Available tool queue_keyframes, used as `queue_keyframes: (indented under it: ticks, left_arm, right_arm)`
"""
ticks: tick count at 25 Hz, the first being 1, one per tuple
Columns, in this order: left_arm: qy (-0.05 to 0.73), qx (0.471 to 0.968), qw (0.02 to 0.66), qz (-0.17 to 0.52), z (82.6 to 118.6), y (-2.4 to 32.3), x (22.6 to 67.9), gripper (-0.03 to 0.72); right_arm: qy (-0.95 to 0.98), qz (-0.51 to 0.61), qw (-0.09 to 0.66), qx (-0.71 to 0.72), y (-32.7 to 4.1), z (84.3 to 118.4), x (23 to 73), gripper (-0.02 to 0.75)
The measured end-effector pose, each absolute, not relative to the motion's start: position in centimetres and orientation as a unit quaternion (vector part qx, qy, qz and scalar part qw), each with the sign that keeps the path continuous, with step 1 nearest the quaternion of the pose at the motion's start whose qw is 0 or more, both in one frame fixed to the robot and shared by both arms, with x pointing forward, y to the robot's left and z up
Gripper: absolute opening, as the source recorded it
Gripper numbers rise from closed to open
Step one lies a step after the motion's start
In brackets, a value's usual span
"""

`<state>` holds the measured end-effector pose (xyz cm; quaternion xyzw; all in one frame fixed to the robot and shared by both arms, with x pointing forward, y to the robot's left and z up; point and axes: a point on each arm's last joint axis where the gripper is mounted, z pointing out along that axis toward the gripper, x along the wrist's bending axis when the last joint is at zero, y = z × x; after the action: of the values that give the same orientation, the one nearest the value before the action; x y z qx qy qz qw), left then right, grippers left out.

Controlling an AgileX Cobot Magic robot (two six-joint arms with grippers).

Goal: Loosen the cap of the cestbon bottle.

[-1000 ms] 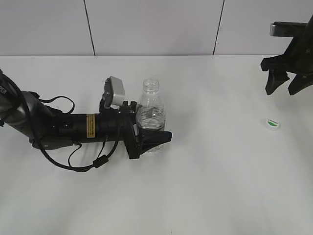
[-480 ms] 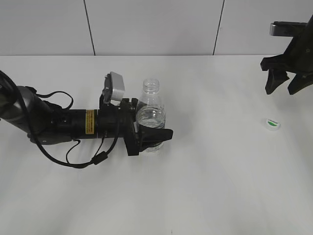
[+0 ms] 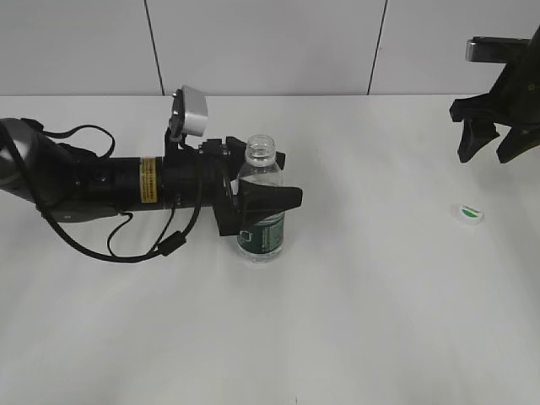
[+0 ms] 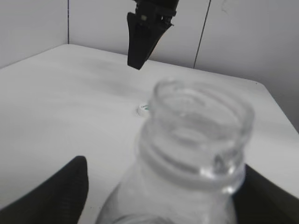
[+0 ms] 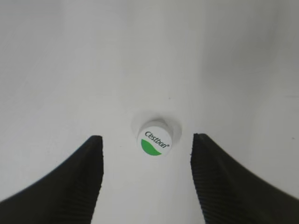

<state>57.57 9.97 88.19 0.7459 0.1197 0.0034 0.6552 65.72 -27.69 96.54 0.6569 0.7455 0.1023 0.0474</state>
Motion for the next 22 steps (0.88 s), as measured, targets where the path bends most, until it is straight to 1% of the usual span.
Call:
queue_keyframes:
  ticks: [5, 12, 16, 19, 22]
  left_arm:
    - [0.117, 0.736, 0.666, 0.009, 90.5, 10.0, 57.6, 0.533]
    - [0.122, 0.722, 0.681, 0.007, 93.6, 10.0, 57.4, 0.533]
    - [0.124, 0.715, 0.688, 0.006, 95.1, 10.1, 57.3, 0.533]
    - [0.134, 0.705, 0.696, 0.005, 96.6, 10.4, 57.3, 0.533]
    - [0.166, 0.689, 0.706, 0.006, 97.9, 11.7, 57.8, 0.533]
  right_arm:
    - [0.746, 0.106, 0.051, 0.656, -27.7, 97.3, 65.5, 0.458]
    - [0.745, 0.125, 0.07, 0.651, -27.7, 100.3, 65.6, 0.458]
    - [0.746, 0.126, 0.07, 0.65, -27.7, 101.6, 65.7, 0.458]
    - [0.748, 0.123, 0.065, 0.649, -27.6, 102.4, 65.7, 0.458]
    - [0.749, 0.12, 0.06, 0.649, -27.6, 102.8, 65.6, 0.458]
